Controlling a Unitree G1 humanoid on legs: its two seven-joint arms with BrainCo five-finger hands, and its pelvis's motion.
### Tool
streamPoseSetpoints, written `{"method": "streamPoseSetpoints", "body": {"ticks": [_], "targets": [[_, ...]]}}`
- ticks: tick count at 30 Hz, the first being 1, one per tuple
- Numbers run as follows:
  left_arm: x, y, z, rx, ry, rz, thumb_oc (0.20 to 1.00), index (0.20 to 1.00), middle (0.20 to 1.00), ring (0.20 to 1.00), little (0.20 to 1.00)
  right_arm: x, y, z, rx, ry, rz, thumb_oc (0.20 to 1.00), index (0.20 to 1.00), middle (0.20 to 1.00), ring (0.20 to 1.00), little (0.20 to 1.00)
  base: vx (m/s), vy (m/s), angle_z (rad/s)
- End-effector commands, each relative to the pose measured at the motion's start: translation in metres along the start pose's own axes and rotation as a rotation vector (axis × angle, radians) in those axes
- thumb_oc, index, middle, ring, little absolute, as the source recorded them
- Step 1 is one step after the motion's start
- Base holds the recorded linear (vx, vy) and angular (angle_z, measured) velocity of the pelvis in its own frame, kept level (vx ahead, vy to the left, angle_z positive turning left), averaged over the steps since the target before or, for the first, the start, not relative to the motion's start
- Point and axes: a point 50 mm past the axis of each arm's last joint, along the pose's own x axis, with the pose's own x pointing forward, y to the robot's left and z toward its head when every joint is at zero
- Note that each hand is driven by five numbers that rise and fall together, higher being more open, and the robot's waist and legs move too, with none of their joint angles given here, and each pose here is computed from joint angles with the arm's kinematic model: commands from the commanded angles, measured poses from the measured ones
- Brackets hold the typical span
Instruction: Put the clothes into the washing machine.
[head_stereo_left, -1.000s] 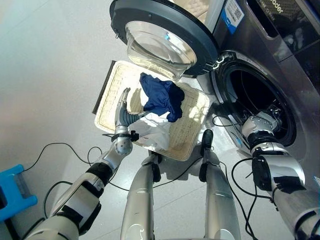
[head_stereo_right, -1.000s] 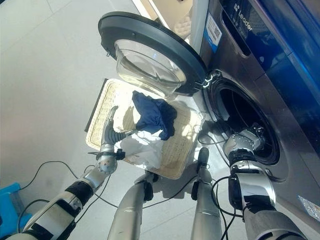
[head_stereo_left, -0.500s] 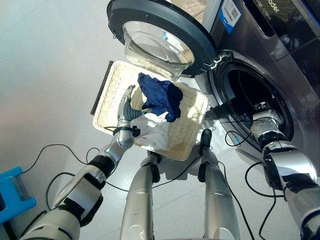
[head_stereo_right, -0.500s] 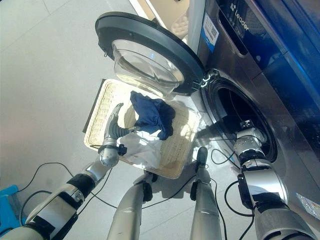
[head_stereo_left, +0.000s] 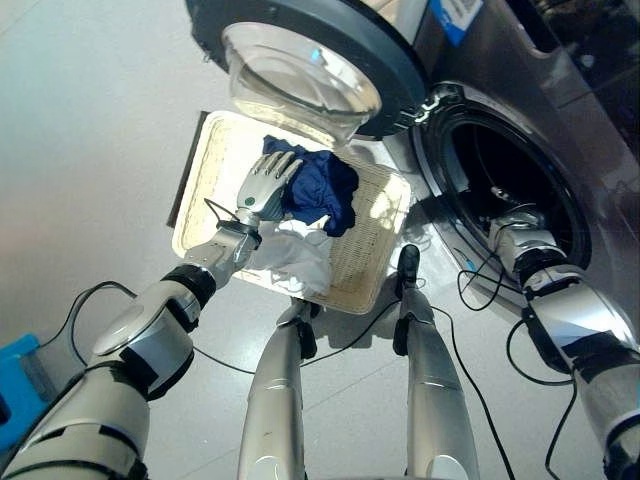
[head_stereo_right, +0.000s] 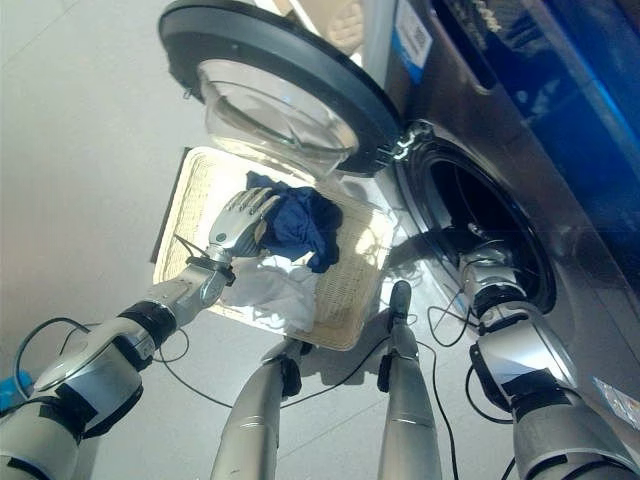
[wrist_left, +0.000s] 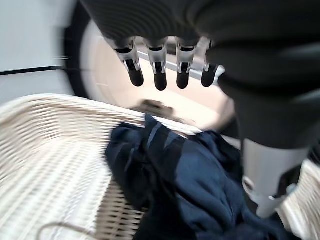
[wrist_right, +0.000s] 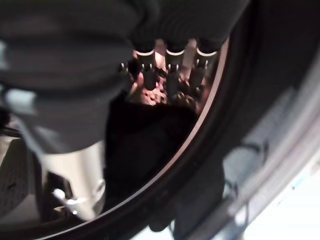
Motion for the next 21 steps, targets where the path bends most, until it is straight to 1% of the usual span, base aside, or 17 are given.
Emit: {"method": "streamPoseSetpoints", "body": {"ticks": [1, 5, 6, 8, 9, 11, 17, 21], "targets": [[0.004, 0.005, -0.013, 0.138, -0.005, -0.034, 1.0, 1.0, 1.0, 1.0, 1.0, 0.005, -0.009, 0.013, 0.091, -0.1, -0.008, 1.0, 1.0, 1.0, 1.0, 1.0, 0.01, 0.128, -0.18], [0.004, 0.002, -0.016, 0.196, 0.001, -0.073, 1.0, 1.0, 1.0, 1.0, 1.0, -0.001, -0.001, 0.007, 0.125, -0.14, 0.04, 1.0, 1.0, 1.0, 1.0, 1.0, 0.01, 0.081, -0.16], [0.007, 0.004, -0.015, 0.214, 0.004, -0.08, 1.0, 1.0, 1.0, 1.0, 1.0, -0.006, 0.003, 0.007, 0.176, -0.168, 0.047, 1.0, 1.0, 1.0, 1.0, 1.0, 0.01, 0.052, -0.09], [0.008, 0.005, -0.016, 0.225, 0.002, -0.089, 1.0, 1.0, 1.0, 1.0, 1.0, -0.008, 0.005, 0.007, 0.216, -0.168, 0.054, 1.0, 1.0, 1.0, 1.0, 1.0, 0.01, 0.049, -0.17], [0.009, 0.005, -0.016, 0.241, -0.005, -0.103, 1.0, 1.0, 1.0, 1.0, 1.0, -0.01, 0.006, 0.004, 0.277, -0.155, 0.065, 1.0, 1.0, 1.0, 1.0, 1.0, 0.01, 0.034, -0.16], [0.009, 0.005, -0.015, 0.245, -0.007, -0.11, 1.0, 1.0, 1.0, 1.0, 1.0, -0.011, 0.006, 0.003, 0.29, -0.156, 0.075, 1.0, 1.0, 1.0, 1.0, 1.0, 0.01, 0.016, -0.07], [0.013, 0.008, -0.019, 0.302, 0.017, -0.128, 1.0, 1.0, 1.0, 1.0, 1.0, -0.027, 0.021, 0.004, 0.379, -0.202, 0.177, 1.0, 1.0, 1.0, 1.0, 1.0, 0.0, 0.001, -0.01], [0.015, 0.013, -0.028, 0.389, 0.048, -0.154, 1.0, 1.0, 1.0, 1.0, 1.0, -0.041, 0.029, 0.011, 0.443, -0.251, 0.26, 1.0, 1.0, 1.0, 1.0, 1.0, 0.0, 0.009, -0.08]]}}
